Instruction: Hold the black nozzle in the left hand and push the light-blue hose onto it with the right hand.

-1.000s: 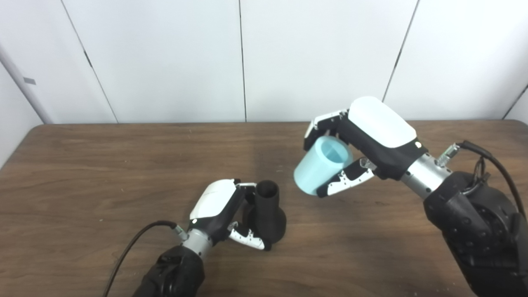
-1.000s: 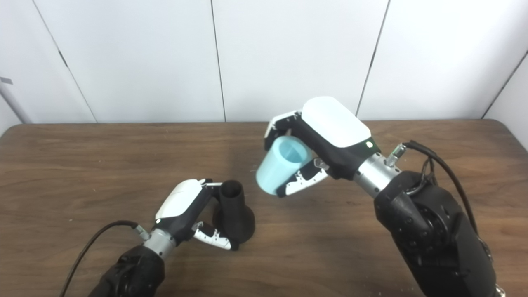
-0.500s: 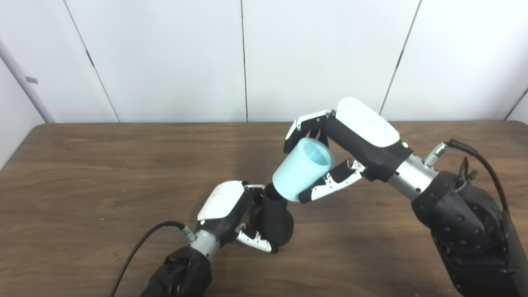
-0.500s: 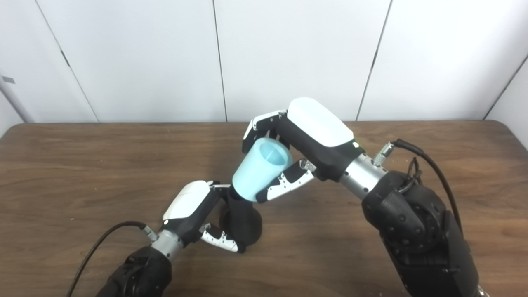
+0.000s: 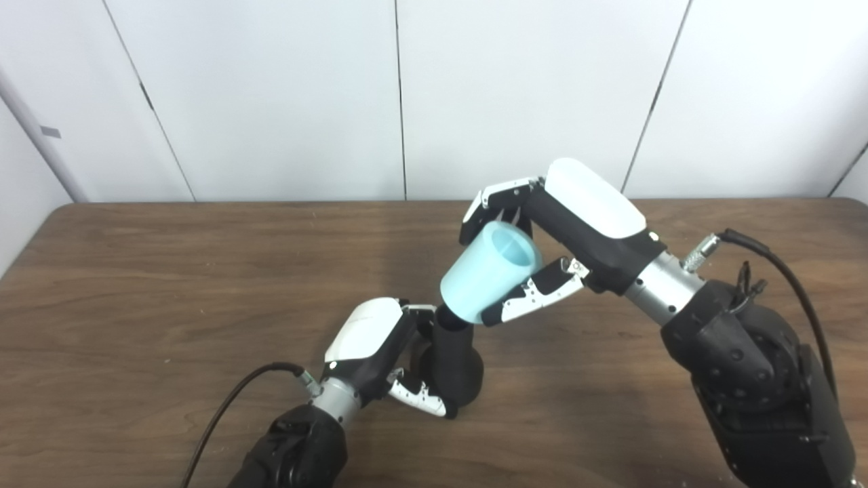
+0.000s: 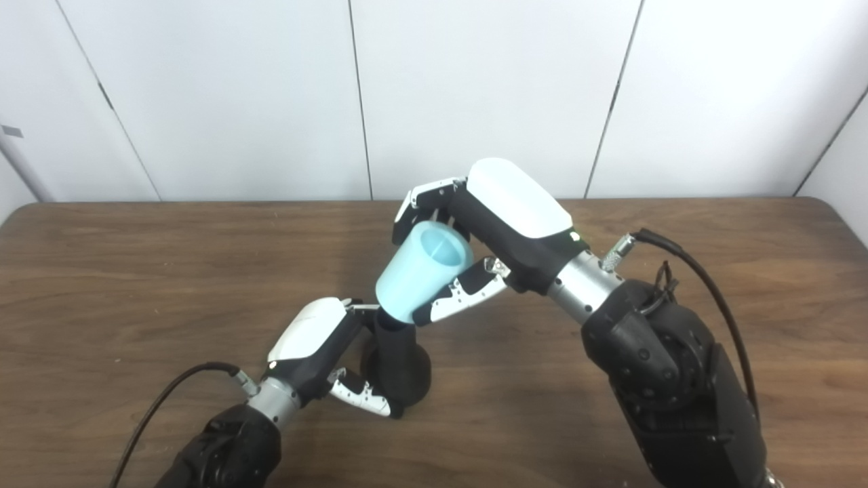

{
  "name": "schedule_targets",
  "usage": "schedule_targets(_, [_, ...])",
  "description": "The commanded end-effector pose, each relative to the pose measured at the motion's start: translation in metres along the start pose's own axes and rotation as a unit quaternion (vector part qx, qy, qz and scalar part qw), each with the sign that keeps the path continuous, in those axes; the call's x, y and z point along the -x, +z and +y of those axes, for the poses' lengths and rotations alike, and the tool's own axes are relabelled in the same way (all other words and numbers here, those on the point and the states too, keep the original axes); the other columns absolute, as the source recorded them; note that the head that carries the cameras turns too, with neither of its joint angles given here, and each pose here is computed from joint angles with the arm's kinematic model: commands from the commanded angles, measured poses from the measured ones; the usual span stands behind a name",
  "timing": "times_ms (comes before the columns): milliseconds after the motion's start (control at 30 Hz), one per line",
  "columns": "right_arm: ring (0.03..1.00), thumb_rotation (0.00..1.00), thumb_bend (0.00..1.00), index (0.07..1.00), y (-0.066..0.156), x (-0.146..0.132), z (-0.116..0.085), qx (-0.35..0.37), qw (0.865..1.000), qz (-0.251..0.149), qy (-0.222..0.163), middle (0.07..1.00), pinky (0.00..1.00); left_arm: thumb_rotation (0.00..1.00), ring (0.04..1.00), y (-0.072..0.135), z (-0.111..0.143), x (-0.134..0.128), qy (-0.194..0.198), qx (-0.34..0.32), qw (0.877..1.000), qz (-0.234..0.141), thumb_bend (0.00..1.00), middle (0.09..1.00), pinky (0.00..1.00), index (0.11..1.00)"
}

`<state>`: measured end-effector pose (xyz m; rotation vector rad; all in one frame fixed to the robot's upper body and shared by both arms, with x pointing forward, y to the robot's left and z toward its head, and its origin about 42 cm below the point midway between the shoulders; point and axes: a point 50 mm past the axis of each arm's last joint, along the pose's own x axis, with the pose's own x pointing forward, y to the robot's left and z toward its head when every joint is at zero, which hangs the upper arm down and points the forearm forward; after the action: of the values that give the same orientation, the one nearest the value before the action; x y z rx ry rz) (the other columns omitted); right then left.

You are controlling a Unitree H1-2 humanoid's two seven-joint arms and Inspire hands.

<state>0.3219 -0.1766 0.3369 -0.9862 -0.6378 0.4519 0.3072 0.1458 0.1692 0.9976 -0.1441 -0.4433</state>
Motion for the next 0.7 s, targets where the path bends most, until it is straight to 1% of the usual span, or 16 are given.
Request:
schedule_targets(0, [0.429, 0.00, 0.50, 0.519, 0.0056, -0.0018, -0.0079, 0.024, 0.999, -0.023, -0.018, 0.515, 0.31, 0.00, 0.648, -0.0091, -0.0283, 0.0102, -0.082, 0.015, 0.996, 0.020, 0.52, 0.494, 0.91, 0.485])
schedule_targets(167, [0.426, 0.00, 0.50, 0.517, 0.0052, -0.0008, -0.0025, 0.030, 0.999, -0.022, -0.004, 0.515, 0.31, 0.00, 0.645, -0.0091, -0.0281, 0.0106, -0.083, 0.014, 0.996, 0.020, 0.52, 0.487, 0.91, 0.488])
schedule_targets(333, [0.425, 0.00, 0.50, 0.519, 0.0036, -0.0014, -0.0031, 0.032, 0.999, -0.020, 0.007, 0.514, 0.31, 0.00, 0.645, -0.0099, -0.0277, 0.0106, -0.084, 0.013, 0.996, 0.020, 0.52, 0.481, 0.91, 0.491])
schedule_targets(667, [0.425, 0.00, 0.50, 0.519, 0.0049, -0.0043, 0.0009, 0.029, 0.999, -0.018, 0.015, 0.515, 0.31, 0.00, 0.645, -0.0092, -0.0268, 0.0103, -0.084, 0.009, 0.996, 0.019, 0.52, 0.481, 0.91, 0.491])
